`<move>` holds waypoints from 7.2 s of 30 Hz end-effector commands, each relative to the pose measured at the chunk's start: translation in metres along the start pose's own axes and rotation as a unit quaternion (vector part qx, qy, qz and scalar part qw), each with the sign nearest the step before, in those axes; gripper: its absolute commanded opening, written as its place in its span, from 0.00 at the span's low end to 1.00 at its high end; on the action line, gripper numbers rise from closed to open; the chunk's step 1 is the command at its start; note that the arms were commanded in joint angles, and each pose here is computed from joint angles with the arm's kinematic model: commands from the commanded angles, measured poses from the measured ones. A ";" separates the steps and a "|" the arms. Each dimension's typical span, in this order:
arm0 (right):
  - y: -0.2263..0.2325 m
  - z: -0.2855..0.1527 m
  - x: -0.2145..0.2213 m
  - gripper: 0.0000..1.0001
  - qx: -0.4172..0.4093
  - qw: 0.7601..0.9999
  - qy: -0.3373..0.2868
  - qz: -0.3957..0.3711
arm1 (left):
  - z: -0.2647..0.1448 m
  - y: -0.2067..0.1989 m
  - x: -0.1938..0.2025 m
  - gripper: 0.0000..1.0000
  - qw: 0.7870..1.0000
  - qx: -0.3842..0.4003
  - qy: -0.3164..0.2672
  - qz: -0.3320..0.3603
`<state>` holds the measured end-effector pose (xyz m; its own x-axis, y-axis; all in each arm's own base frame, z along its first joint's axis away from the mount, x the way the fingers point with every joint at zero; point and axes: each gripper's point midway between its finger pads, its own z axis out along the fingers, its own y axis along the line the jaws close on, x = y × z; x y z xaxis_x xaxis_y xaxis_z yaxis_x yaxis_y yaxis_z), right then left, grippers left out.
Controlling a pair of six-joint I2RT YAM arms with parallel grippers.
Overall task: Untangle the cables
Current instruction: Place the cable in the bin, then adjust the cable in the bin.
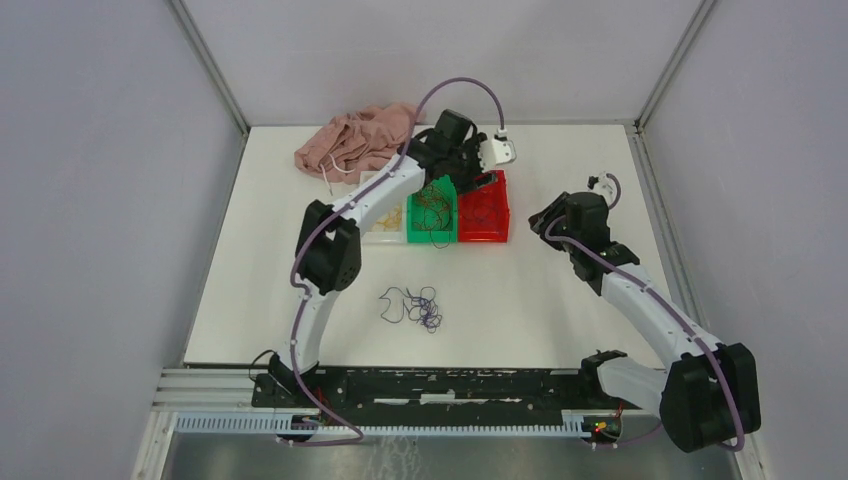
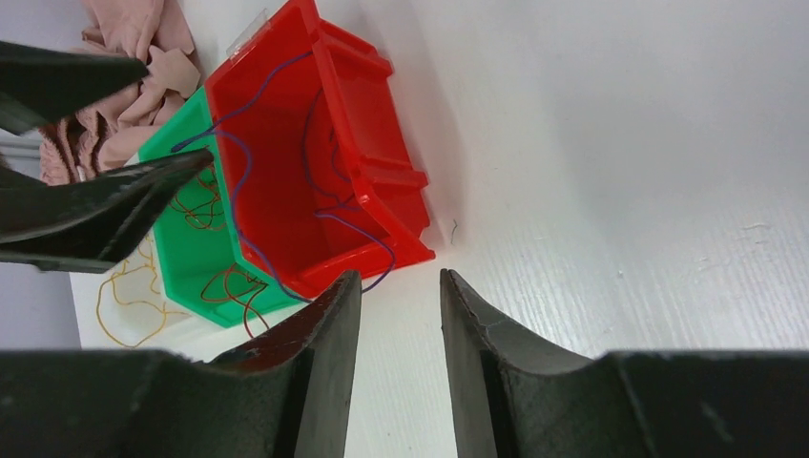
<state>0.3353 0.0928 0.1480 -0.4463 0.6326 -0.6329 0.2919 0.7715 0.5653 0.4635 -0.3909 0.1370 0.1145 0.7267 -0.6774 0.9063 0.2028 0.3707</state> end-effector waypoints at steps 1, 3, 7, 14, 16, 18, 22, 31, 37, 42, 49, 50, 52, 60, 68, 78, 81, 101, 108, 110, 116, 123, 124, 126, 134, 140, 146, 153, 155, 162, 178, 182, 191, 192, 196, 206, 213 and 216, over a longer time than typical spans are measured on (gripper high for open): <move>0.037 0.002 -0.016 0.43 -0.064 0.998 -0.008 0.011 | -0.034 -0.015 -0.017 0.79 0.995 0.097 -0.031 -0.021; 0.045 0.004 -0.018 0.43 -0.076 0.997 -0.003 0.011 | -0.042 -0.027 -0.012 0.82 0.991 0.131 -0.023 -0.001; 0.064 0.011 -0.019 0.43 -0.099 0.995 0.015 0.015 | -0.058 -0.042 -0.005 0.89 0.984 0.175 -0.003 0.026; 0.083 0.028 -0.018 0.42 -0.117 0.992 0.038 0.000 | -0.106 -0.013 -0.007 0.99 0.986 0.148 -0.015 -0.070; 0.081 0.034 -0.018 0.42 -0.108 0.993 0.040 -0.013 | -0.130 -0.001 -0.011 0.99 0.985 0.128 -0.025 -0.112; 0.077 0.037 -0.019 0.42 -0.097 0.994 0.039 -0.033 | -0.155 0.008 -0.013 0.99 0.980 0.115 -0.042 -0.154; 0.060 0.031 -0.037 0.52 -0.046 0.996 0.005 -0.077 | -0.198 0.026 -0.005 0.99 0.969 0.084 -0.070 -0.223; 0.010 0.042 -0.018 0.64 0.042 0.994 0.043 -0.096 | -0.256 0.059 0.031 0.99 0.936 -0.026 -0.045 -0.347; -0.011 0.069 0.012 0.56 0.062 0.991 0.076 -0.087 | -0.280 0.062 0.066 0.99 0.916 -0.064 -0.021 -0.395; -0.008 0.083 0.002 0.56 0.069 0.990 0.064 -0.108 | -0.294 0.051 0.073 0.99 0.914 -0.058 -0.019 -0.401; -0.027 0.107 0.032 0.48 0.094 0.983 0.112 -0.113 | -0.302 0.050 0.081 0.99 0.905 -0.061 -0.027 -0.421; -0.031 0.108 0.035 0.45 0.099 0.981 0.114 -0.119 | -0.303 0.049 0.080 0.99 0.904 -0.061 -0.029 -0.421; -0.032 0.111 0.038 0.42 0.104 0.979 0.112 -0.138 | -0.304 0.048 0.080 0.99 0.905 -0.060 -0.030 -0.419; -0.040 0.119 0.049 0.36 0.152 0.964 0.116 -0.186 | -0.301 0.049 0.078 0.99 0.899 -0.055 -0.041 -0.433; -0.052 0.114 0.045 0.13 0.175 0.962 0.097 -0.184 | -0.308 0.047 0.093 0.99 0.896 -0.087 -0.006 -0.435; 0.016 0.072 -0.004 0.00 0.073 0.987 0.040 -0.135 | -0.321 0.058 0.123 0.99 0.876 -0.181 0.037 -0.446; 0.038 0.062 -0.016 0.00 0.042 0.990 0.029 -0.131 | -0.325 0.059 0.127 0.99 0.873 -0.196 0.039 -0.445; 0.031 0.082 -0.031 0.50 0.080 0.966 0.033 -0.245 | -0.324 0.048 0.131 0.99 0.884 -0.183 0.045 -0.427; 0.016 0.096 -0.016 0.57 0.052 0.919 0.072 -0.384 | -0.324 0.050 0.132 0.99 0.887 -0.183 0.050 -0.421; 0.010 0.107 -0.018 0.58 0.070 0.906 0.076 -0.410 | -0.324 0.050 0.131 0.99 0.887 -0.181 0.048 -0.421; -0.012 0.131 -0.017 0.56 0.110 0.868 0.091 -0.476 | -0.326 0.051 0.127 0.99 0.888 -0.179 0.044 -0.421; -0.016 0.143 -0.014 0.47 0.105 0.854 0.080 -0.503 | -0.324 0.054 0.126 0.99 0.887 -0.177 0.044 -0.424; -0.012 0.144 -0.016 0.45 0.100 0.854 0.072 -0.505 | -0.324 0.055 0.127 0.99 0.887 -0.177 0.044 -0.425; -0.008 0.144 -0.020 0.41 0.100 0.847 0.063 -0.518 | -0.322 0.053 0.128 0.99 0.886 -0.173 0.046 -0.428; -0.004 0.152 -0.013 0.40 0.089 0.821 0.063 -0.561 | -0.326 0.055 0.123 0.99 0.886 -0.173 0.041 -0.428; 0.006 0.151 -0.012 0.05 0.067 0.824 0.057 -0.559 | -0.327 0.057 0.124 0.99 0.886 -0.175 0.046 -0.427; 0.037 0.115 -0.044 0.00 0.057 0.851 0.026 -0.522 | -0.327 0.058 0.123 0.99 0.885 -0.176 0.046 -0.428; 0.067 0.079 -0.042 0.00 0.029 0.868 0.040 -0.494 | -0.332 0.059 0.123 0.99 0.886 -0.186 0.048 -0.421; 0.073 0.074 -0.035 0.00 0.027 0.870 0.049 -0.489 | -0.332 0.058 0.125 0.99 0.886 -0.185 0.050 -0.422; 0.123 0.063 -0.023 0.00 -0.015 0.871 0.023 -0.490 | -0.331 0.058 0.129 0.99 0.884 -0.186 0.053 -0.426; 0.066 0.132 0.053 0.00 0.066 0.837 0.110 -0.531 | -0.333 0.059 0.133 0.99 0.882 -0.189 0.052 -0.428; 0.064 0.143 0.065 0.00 0.066 0.842 0.123 -0.521 | -0.334 0.059 0.134 0.99 0.882 -0.190 0.054 -0.428; 0.065 0.156 0.071 0.27 0.101 0.858 0.143 -0.482 | -0.339 0.060 0.133 0.99 0.882 -0.197 0.051 -0.425; 0.071 0.150 0.065 0.31 0.098 0.863 0.135 -0.477 | -0.339 0.060 0.133 0.99 0.882 -0.197 0.052 -0.424; 0.101 0.123 0.037 0.47 0.064 0.886 0.095 -0.450 | -0.340 0.060 0.134 0.99 0.883 -0.198 0.053 -0.422; 0.122 0.086 -0.002 0.59 0.066 0.897 0.066 -0.433 | -0.345 0.058 0.132 0.99 0.886 -0.202 0.053 -0.415; 0.120 0.120 0.004 0.38 0.060 0.914 0.074 -0.395 | -0.343 0.058 0.133 0.99 0.884 -0.199 0.054 -0.418; 0.102 0.143 0.011 0.20 0.081 0.916 0.093 -0.382 | -0.344 0.058 0.132 0.99 0.886 -0.200 0.053 -0.415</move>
<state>0.4602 0.1956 0.1423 -0.6806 -0.1788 -0.7105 -0.1154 0.9838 -0.1371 0.3938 -0.0623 0.2669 -0.6493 0.2276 -0.7257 0.4122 0.9072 -0.0843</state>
